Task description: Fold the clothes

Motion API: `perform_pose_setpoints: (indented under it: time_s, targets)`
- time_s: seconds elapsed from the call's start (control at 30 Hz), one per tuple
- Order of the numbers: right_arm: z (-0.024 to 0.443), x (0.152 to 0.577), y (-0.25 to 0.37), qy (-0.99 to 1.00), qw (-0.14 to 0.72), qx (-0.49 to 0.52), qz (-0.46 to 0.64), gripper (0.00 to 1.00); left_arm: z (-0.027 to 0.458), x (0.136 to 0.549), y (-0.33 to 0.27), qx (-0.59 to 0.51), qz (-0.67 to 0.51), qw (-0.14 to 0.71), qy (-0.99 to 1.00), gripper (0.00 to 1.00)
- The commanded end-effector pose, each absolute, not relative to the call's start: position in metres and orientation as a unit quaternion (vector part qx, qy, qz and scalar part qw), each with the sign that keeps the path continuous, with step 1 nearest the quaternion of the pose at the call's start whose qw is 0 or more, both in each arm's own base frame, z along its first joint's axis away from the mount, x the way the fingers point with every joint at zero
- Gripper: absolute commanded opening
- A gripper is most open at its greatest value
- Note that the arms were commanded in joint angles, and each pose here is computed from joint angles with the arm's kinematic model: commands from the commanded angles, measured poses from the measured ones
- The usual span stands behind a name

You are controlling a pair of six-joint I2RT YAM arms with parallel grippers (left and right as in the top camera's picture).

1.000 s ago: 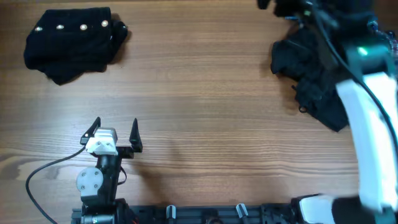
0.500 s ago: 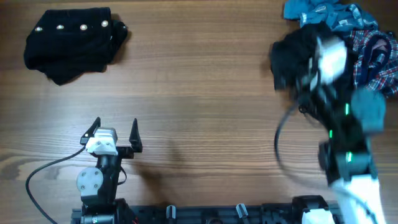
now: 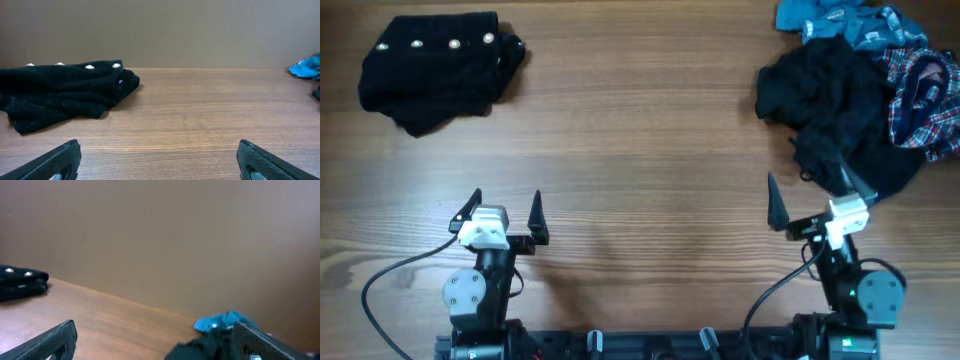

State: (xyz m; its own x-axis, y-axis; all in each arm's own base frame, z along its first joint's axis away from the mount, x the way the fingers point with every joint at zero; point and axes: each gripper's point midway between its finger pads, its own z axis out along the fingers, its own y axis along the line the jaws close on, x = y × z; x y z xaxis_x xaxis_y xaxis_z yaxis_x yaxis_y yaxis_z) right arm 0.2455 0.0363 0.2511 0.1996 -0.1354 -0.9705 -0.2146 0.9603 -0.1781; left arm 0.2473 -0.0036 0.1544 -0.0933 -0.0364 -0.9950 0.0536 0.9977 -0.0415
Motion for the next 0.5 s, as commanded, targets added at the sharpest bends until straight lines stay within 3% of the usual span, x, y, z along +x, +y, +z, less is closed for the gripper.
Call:
perform_pose_setpoints:
  time_s: [0.0,0.47]
  targets:
    - [0.235,0.243,0.034,0.633,0.763,-0.125,0.03,0.99,0.151,0.247,0.0,-0.006,-0.032,0.67,0.742,1.0]
    - [0.202,0.241,0.034,0.657,0.743,-0.122,0.036,1.0,0.151,0.247,0.0,-0.006,-0.032,0.67,0.742,1.0]
